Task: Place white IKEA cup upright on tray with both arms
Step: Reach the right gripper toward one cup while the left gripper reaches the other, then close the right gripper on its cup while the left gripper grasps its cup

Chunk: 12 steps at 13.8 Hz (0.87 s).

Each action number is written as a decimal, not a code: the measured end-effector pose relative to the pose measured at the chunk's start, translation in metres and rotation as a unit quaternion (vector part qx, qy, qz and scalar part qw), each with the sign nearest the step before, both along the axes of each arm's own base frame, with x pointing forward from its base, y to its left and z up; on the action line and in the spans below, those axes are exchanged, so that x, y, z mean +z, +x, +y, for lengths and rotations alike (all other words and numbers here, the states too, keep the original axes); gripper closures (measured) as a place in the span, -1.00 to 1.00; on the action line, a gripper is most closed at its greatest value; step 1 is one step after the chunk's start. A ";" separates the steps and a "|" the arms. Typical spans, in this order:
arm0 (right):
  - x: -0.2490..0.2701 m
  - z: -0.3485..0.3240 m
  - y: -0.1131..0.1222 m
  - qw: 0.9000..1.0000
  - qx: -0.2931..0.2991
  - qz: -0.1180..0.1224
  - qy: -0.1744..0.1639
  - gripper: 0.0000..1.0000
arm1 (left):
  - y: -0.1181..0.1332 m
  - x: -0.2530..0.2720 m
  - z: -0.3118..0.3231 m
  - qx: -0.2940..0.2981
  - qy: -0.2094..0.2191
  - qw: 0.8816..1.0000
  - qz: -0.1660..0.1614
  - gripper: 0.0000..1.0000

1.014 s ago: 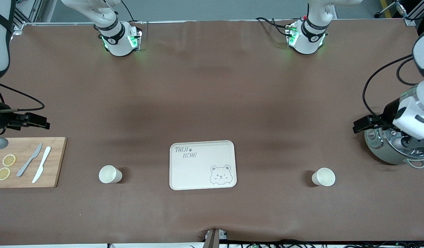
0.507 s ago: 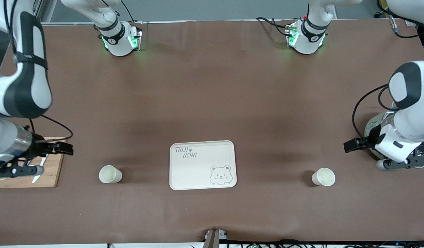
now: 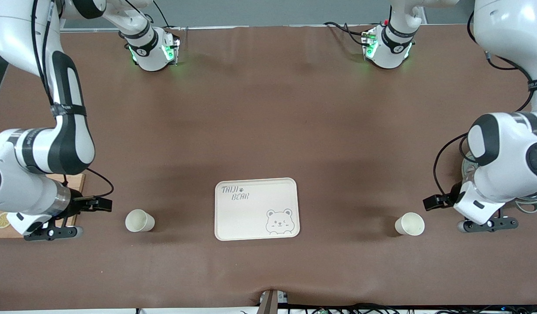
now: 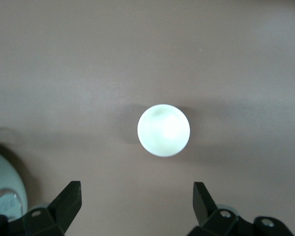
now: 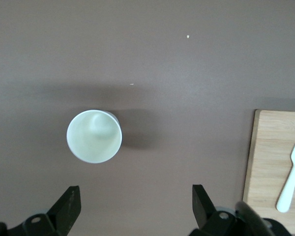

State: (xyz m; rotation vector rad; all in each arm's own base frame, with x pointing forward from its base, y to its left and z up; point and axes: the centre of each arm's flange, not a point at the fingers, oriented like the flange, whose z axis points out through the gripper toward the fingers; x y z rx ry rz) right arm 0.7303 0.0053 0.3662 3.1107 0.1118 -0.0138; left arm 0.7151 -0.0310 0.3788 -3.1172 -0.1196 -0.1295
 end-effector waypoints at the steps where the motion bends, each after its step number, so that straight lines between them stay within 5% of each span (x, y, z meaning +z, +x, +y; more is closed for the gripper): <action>1: -0.009 0.000 0.002 1.000 0.000 -0.002 -0.001 -1.00 | 0.004 -0.011 0.001 0.000 0.001 1.000 -0.005 -1.00; 12: -0.076 0.006 0.013 1.000 0.004 -0.004 -0.001 -1.00 | 0.025 -0.122 0.013 0.003 0.012 0.999 -0.040 -1.00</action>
